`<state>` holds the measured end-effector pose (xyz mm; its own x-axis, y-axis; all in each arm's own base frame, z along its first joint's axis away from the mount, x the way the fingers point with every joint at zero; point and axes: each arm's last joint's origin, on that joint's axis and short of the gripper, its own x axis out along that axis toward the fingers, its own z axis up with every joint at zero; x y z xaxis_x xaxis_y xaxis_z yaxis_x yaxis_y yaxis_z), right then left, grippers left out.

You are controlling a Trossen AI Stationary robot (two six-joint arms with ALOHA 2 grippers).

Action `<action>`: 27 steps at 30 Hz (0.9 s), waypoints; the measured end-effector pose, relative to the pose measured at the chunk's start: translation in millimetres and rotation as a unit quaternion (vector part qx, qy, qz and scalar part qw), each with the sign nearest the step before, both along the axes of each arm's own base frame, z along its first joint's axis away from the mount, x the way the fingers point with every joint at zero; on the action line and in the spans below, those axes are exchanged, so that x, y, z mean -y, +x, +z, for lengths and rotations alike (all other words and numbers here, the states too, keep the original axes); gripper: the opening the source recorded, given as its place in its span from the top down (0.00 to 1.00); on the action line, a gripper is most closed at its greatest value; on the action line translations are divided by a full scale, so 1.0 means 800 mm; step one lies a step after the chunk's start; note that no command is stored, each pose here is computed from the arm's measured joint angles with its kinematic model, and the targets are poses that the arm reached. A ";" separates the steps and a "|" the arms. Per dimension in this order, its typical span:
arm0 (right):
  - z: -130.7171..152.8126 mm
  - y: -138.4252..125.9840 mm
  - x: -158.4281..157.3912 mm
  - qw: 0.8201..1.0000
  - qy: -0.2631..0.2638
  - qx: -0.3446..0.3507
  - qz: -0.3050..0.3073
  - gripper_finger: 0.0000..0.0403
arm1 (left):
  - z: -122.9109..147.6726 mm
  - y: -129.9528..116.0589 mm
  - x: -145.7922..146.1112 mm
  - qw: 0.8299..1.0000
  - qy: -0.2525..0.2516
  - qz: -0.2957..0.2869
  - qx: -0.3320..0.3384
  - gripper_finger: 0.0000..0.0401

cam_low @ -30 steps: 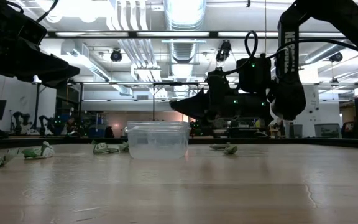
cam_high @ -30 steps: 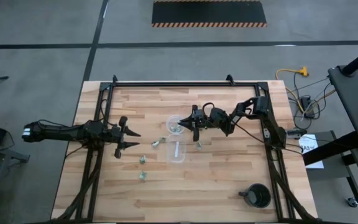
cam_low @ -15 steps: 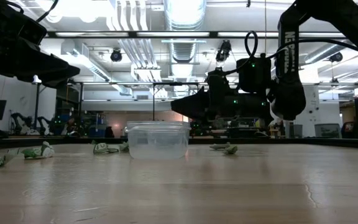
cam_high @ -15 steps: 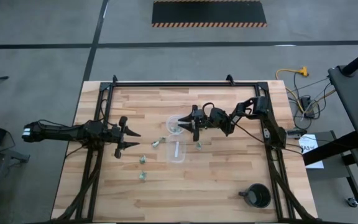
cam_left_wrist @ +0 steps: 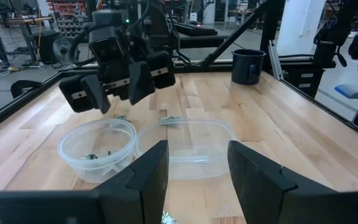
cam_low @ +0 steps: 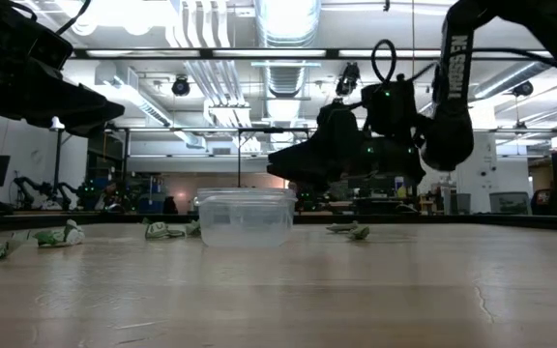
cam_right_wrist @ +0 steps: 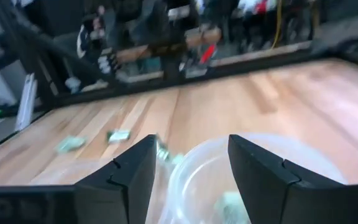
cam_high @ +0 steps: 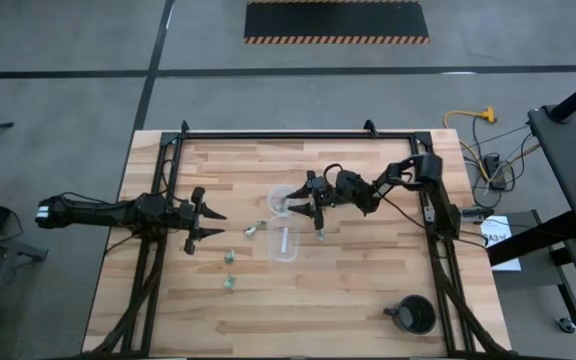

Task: Pick and place items into bin
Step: Put the stevia packet into the circular transparent bin

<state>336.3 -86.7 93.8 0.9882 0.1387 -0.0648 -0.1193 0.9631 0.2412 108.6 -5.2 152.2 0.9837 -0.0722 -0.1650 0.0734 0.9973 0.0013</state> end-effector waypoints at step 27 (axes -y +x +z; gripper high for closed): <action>0.107 -0.080 -0.031 0.957 -0.008 -0.286 0.056 0.59 | 0.000 0.000 0.000 1.000 0.000 0.000 0.000 0.63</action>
